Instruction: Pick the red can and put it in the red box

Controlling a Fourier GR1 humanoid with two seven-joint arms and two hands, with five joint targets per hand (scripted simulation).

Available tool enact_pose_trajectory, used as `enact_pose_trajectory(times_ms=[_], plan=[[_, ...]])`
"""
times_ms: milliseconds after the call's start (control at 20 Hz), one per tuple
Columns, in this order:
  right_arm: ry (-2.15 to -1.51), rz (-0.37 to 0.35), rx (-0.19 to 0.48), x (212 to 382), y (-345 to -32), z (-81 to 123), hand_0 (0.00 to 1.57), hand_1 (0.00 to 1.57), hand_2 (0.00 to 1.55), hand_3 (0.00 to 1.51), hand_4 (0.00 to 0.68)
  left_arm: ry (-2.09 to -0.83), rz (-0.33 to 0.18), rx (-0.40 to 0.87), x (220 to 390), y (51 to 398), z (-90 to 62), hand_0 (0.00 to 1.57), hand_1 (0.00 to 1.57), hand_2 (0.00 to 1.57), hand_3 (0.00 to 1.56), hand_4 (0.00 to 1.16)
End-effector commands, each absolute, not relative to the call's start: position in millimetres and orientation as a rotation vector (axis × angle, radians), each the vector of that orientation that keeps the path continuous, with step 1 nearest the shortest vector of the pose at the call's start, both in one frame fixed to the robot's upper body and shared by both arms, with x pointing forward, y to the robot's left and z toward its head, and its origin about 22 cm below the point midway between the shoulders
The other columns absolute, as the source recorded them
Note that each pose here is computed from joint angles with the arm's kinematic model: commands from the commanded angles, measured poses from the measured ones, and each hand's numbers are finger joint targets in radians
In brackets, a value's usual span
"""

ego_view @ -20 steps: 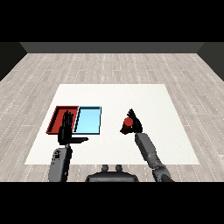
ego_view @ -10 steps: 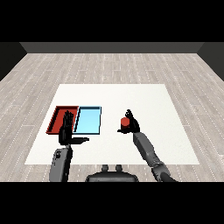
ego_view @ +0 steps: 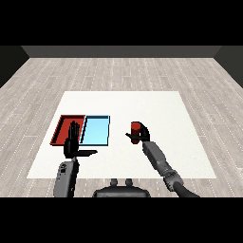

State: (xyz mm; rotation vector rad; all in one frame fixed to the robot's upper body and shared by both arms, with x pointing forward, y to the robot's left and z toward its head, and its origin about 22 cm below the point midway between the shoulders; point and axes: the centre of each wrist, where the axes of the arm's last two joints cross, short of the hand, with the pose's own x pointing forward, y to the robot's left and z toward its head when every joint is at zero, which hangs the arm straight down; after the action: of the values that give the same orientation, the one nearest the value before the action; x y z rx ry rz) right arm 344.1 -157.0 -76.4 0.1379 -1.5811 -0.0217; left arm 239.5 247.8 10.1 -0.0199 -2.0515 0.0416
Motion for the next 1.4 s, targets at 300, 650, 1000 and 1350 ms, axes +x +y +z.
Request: enact_pose_trajectory(times_ms=[300, 650, 1000, 1350], plan=[[-1.599, 0.003, 0.065, 352.6, -169.5, -81.0, 1.48, 1.48, 1.44, 1.39, 0.598, -2.029, 0.055, -0.038, 237.6, 244.3, 4.2, 0.0, 0.0, 0.0, 0.0, 0.0], [-1.735, 0.084, 0.065, 330.3, -157.3, -48.7, 1.43, 1.43, 1.43, 1.37, 0.623, -2.038, 0.024, -0.071, 248.2, 232.9, 14.4, 0.0, 0.0, 0.0, 0.0, 0.0], [-1.831, 0.098, 0.047, 338.7, -164.1, 10.2, 1.43, 1.43, 1.43, 1.38, 0.622, -2.025, -0.044, -0.097, 251.8, 227.1, 16.7, 0.0, 0.0, 0.0, 0.0, 0.0], [-1.908, 0.055, 0.097, 315.3, -152.7, 25.5, 1.44, 1.44, 1.43, 1.39, 0.651, -1.953, -0.074, -0.15, 249.1, 213.5, 33.7, 0.0, 0.0, 0.0, 0.0, 0.0]])
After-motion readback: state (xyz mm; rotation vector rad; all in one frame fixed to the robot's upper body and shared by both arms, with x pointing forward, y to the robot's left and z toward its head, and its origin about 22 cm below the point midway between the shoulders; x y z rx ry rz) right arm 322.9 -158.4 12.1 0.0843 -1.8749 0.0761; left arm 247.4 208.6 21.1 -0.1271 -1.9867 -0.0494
